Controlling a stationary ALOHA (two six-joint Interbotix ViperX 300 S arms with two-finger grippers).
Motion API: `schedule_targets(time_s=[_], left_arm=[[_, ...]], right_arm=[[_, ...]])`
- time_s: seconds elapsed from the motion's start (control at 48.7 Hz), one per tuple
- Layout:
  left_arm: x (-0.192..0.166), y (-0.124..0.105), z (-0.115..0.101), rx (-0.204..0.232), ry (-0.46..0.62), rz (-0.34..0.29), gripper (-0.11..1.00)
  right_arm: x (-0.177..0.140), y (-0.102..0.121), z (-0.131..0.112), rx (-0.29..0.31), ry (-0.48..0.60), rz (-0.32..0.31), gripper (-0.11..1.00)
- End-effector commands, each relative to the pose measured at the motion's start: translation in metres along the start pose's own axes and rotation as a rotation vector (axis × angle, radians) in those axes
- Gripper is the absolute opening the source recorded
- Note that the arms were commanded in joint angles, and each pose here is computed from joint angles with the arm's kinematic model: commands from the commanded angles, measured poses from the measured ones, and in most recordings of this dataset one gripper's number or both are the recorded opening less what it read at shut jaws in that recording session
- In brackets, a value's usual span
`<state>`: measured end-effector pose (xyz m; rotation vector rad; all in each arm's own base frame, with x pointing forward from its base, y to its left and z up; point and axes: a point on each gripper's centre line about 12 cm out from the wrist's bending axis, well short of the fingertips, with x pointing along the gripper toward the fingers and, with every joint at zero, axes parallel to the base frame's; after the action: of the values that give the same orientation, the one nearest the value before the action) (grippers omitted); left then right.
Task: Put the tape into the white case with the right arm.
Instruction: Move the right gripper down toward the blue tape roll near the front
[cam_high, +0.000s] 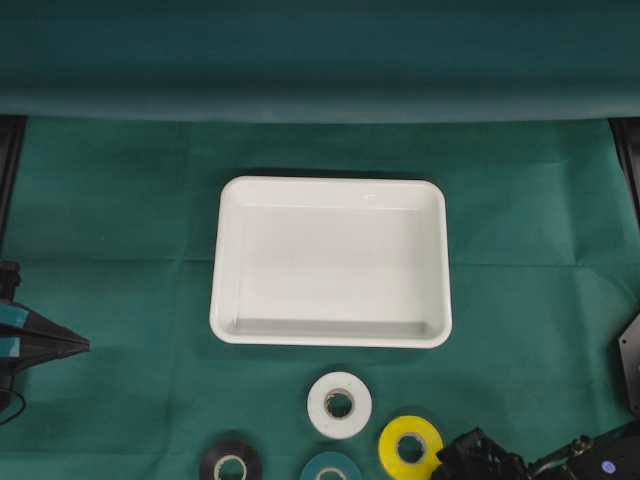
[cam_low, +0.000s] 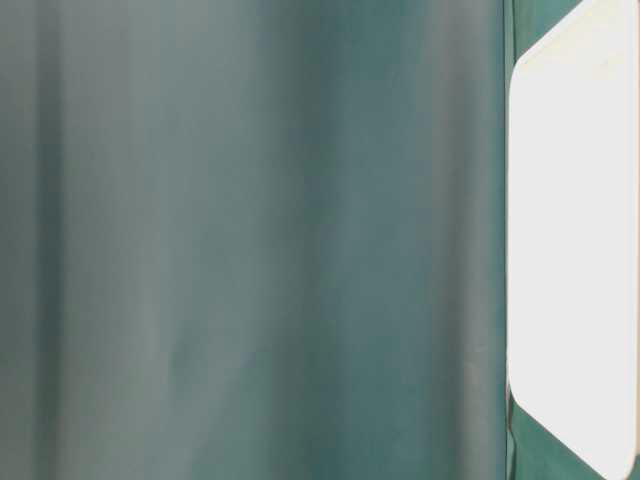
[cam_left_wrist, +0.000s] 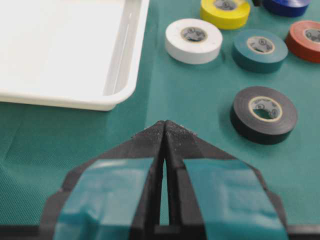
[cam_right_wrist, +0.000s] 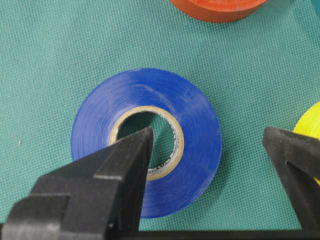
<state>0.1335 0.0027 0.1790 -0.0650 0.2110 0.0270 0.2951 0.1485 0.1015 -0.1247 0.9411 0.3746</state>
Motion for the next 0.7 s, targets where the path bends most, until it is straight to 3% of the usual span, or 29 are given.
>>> schedule_targets(time_s=[0.0, 0.041, 0.205, 0.287, 0.472, 0.677], left_arm=[[0.0005, -0.0001, 0.0047, -0.002, -0.012, 0.001, 0.00], [0.0005, -0.0001, 0.0047, 0.000, -0.012, 0.001, 0.00], [0.0005, -0.0001, 0.0047, 0.000, -0.012, 0.001, 0.00], [0.0005, -0.0001, 0.0047, 0.000, -0.012, 0.001, 0.00], [0.0005, -0.0001, 0.0047, 0.000, -0.012, 0.001, 0.00], [0.0005, -0.0001, 0.0047, -0.002, -0.012, 0.001, 0.00]], right_arm=[[-0.0033, 0.0026, 0.0100, 0.006, -0.027, 0.006, 0.61], [-0.0038, 0.0021, 0.0108, 0.009, -0.024, 0.004, 0.56], [-0.0029, 0.0013, 0.0134, 0.017, 0.024, -0.011, 0.15], [-0.0007, 0.0007, 0.0121, 0.035, 0.057, -0.019, 0.02], [0.0021, 0.0004, 0.0114, 0.075, 0.079, -0.026, 0.00], [0.0019, 0.0005, 0.0123, 0.078, 0.079, -0.027, 0.00]])
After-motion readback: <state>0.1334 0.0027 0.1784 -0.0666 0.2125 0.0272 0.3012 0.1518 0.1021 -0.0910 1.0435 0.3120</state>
